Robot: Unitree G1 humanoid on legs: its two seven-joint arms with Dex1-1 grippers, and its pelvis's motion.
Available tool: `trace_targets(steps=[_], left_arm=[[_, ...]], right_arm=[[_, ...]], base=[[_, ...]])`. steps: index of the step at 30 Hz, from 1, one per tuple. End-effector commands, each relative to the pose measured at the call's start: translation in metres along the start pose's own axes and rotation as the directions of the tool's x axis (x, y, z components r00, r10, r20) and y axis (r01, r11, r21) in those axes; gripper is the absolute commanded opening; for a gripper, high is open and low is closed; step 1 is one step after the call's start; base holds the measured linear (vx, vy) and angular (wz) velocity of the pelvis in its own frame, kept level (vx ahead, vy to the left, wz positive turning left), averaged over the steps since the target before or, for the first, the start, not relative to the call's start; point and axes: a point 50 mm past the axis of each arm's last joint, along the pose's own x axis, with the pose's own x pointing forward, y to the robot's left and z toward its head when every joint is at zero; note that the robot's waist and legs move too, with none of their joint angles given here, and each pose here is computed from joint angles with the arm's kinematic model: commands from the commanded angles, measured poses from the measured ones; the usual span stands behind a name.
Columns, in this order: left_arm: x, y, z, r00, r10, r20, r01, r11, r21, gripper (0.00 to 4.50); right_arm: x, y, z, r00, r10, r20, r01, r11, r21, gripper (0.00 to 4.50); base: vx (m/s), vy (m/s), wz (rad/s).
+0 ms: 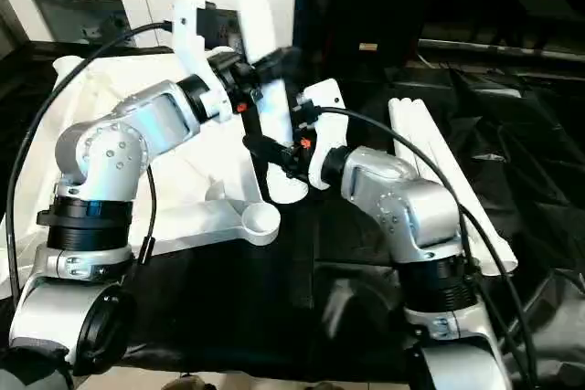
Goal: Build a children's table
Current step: Pick table leg
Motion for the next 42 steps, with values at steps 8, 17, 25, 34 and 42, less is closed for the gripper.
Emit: trace_targets(steps=[8,17,25,34,42], left_arm=[[-0.002,-0.01,0.01,0.995,-0.098,-0.007,0.098,0.993,0.065,1.85],[-0.008,-0.034,0.004,0.923,-0.35,-0.158,0.371,0.918,0.138,1.84],[-0.01,-0.038,0.005,0.896,-0.421,-0.139,0.436,0.895,0.095,1.84],[-0.012,-0.038,0.007,0.884,-0.452,-0.119,0.462,0.884,0.074,1.84],[-0.015,-0.04,0.004,0.864,-0.483,-0.144,0.495,0.866,0.068,1.84]], right_arm=[[-0.009,-0.003,0.009,0.999,0.036,0.023,-0.036,0.999,-0.006,2.63],[-0.034,0.0,0.015,0.955,0.283,-0.085,-0.285,0.958,-0.021,2.89],[-0.039,-0.002,0.013,0.931,0.34,-0.131,-0.344,0.939,-0.011,2.89],[-0.039,0.0,0.01,0.916,0.374,-0.143,-0.378,0.926,0.0,2.89],[-0.038,0.0,0.01,0.915,0.38,-0.136,-0.383,0.924,0.005,2.89]], base=[[0.0,0.0,0.0],[0.0,0.0,0.0],[0.0,0.0,0.0],[0.0,0.0,0.0],[0.0,0.0,0.0]])
